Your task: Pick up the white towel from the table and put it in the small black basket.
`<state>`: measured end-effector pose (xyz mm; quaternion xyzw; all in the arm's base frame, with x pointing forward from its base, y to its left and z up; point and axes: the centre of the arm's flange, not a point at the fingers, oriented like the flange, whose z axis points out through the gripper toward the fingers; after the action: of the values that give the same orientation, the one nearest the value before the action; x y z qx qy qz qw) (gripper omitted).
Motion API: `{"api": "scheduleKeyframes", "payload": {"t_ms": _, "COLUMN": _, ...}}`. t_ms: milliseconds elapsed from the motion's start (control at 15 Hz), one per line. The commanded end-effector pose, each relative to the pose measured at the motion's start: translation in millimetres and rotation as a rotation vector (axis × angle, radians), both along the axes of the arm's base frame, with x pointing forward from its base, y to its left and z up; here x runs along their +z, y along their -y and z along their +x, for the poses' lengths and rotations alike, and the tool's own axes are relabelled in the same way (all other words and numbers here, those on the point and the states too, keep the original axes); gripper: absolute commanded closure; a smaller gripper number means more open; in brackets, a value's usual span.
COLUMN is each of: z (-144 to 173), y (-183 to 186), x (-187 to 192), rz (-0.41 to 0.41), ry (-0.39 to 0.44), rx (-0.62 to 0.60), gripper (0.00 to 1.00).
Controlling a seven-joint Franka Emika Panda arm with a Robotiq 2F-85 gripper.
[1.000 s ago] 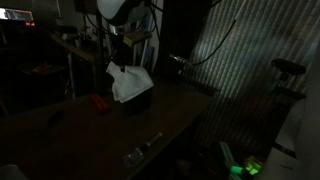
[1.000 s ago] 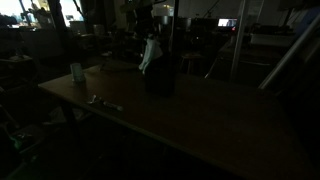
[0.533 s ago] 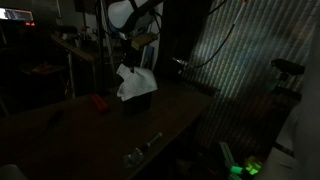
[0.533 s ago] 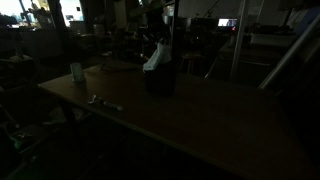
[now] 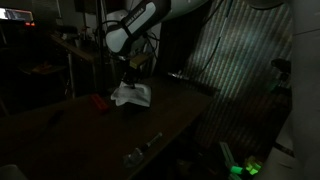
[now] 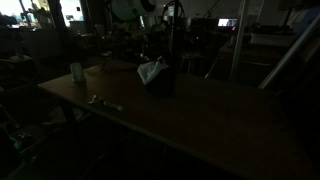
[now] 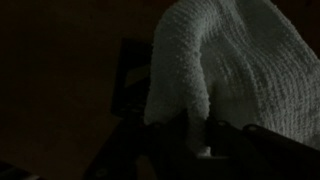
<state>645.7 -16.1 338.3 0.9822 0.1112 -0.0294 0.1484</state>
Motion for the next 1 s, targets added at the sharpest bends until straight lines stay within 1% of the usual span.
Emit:
{"api": "scheduleKeyframes", "payload": {"t_ms": 0, "z": 7, "y": 1, "x": -12, "rz": -0.001, "ry": -0.010, "rx": 0.004, "gripper": 0.97}}
{"api": "scheduleKeyframes", "payload": {"t_ms": 267, "z": 8, "y": -8, "x": -18, "rz": 0.024, "ry": -0.029, "rx": 0.014, "gripper": 0.97}}
{"api": "scheduleKeyframes", "payload": {"t_ms": 467, "z": 7, "y": -17, "x": -30, "rz": 0.044, "ry": -0.055, "rx": 0.022, "gripper": 0.97}}
{"api": "scheduleKeyframes", "payload": {"t_ms": 800, "z": -1, "y": -28, "x": -65, "rz": 0.093, "ry": -0.167, "rx": 0.035, "gripper": 0.97}}
{"api": "scheduleKeyframes", "payload": {"t_ms": 933, "z": -4, "y": -32, "x": -65, "rz": 0.122, "ry": -0.183, "rx": 0.040, "gripper": 0.97}}
